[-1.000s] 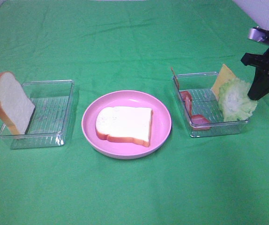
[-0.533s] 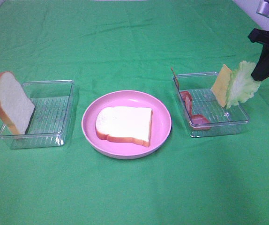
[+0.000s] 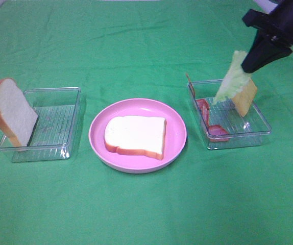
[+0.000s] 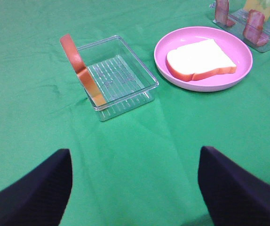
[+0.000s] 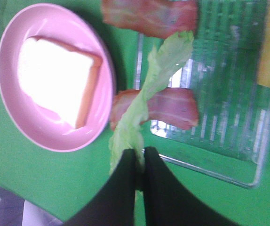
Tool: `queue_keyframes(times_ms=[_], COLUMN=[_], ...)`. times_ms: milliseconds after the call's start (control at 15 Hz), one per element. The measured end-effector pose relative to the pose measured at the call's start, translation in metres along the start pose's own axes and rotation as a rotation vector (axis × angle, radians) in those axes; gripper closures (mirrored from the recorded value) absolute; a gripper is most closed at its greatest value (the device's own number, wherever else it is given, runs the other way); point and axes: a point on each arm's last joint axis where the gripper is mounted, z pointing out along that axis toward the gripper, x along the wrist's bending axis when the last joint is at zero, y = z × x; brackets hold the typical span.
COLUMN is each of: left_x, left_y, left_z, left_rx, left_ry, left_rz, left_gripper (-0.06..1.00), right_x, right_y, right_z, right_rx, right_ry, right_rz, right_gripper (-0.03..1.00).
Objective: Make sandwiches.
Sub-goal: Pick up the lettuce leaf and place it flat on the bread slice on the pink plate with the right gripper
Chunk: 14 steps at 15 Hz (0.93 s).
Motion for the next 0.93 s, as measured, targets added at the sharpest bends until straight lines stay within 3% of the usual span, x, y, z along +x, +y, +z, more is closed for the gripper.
queue_keyframes(times_ms=[133,533,733,933], left_x=[0.000,0.000,0.000,0.000], left_y=[0.000,0.000,0.000,0.000], left_z=[0.000,0.000,0.000,0.000], left_rx=[0.000,0.000,0.000,0.000], left_ry=[0.000,0.000,0.000,0.000], left_rz=[0.000,0.000,0.000,0.000], left_gripper=[0.24,0.24,0.24,0.24], right_x=[0.050,0.147,0.154,0.144], right_y=[-0.001,-0.011,-0.006,0.002], right_z=[0.021,0.068,0.093,0.120], right_rx=[0.049,0.056,0.072,0.073], right_ry=[0.039,0.138,0.233,0.241], right_rz=[-0.092,-0.260,-0.194,-0.141], right_gripper=[0.95,0.95,0.95,0.95])
